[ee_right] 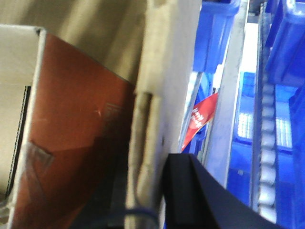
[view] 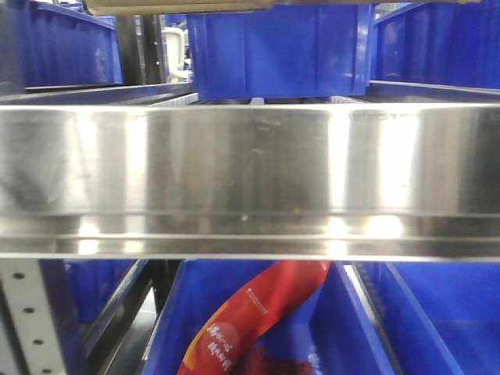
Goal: Stack two boxes on right shelf middle
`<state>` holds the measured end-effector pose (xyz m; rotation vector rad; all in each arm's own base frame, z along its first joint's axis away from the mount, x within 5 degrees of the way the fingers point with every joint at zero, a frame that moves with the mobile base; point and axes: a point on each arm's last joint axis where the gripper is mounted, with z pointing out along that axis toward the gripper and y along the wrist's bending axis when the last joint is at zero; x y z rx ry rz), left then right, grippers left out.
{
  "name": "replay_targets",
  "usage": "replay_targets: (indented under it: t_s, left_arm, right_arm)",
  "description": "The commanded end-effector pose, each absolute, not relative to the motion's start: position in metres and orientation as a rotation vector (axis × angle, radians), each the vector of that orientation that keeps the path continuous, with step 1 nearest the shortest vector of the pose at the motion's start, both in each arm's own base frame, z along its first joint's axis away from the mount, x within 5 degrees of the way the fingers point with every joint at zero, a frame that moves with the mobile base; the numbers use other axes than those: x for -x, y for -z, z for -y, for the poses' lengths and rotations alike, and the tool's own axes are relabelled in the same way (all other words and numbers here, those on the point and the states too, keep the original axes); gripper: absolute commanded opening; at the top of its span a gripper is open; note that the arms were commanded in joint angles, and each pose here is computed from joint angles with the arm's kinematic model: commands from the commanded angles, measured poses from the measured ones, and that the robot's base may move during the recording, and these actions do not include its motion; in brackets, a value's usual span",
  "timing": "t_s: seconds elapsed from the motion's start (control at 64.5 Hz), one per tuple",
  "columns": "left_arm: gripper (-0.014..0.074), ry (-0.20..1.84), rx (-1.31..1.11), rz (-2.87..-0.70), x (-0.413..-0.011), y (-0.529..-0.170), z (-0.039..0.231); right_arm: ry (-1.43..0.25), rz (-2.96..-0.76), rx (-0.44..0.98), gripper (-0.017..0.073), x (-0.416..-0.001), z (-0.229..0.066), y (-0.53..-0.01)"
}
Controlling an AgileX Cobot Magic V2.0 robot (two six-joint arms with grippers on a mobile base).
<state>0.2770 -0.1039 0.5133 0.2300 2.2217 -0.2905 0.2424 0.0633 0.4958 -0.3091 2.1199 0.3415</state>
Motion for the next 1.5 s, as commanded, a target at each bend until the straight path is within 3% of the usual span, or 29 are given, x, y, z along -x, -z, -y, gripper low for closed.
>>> replay_targets:
  t_s: [0.0, 1.487]
  left_arm:
    - [-0.0111, 0.334, -0.238, -2.152, -0.2692, -0.5257, 0.1032]
    - [-0.0111, 0.334, -0.238, -2.152, -0.2692, -0.5257, 0.1032]
  right_arm:
    - [-0.301, -2.06, 0.297, -0.0155, -0.2431, -0.0594, -0.503]
    - [-0.301, -2.058, 0.297, -0.0155, -0.2432, -0.0593, -0.5032]
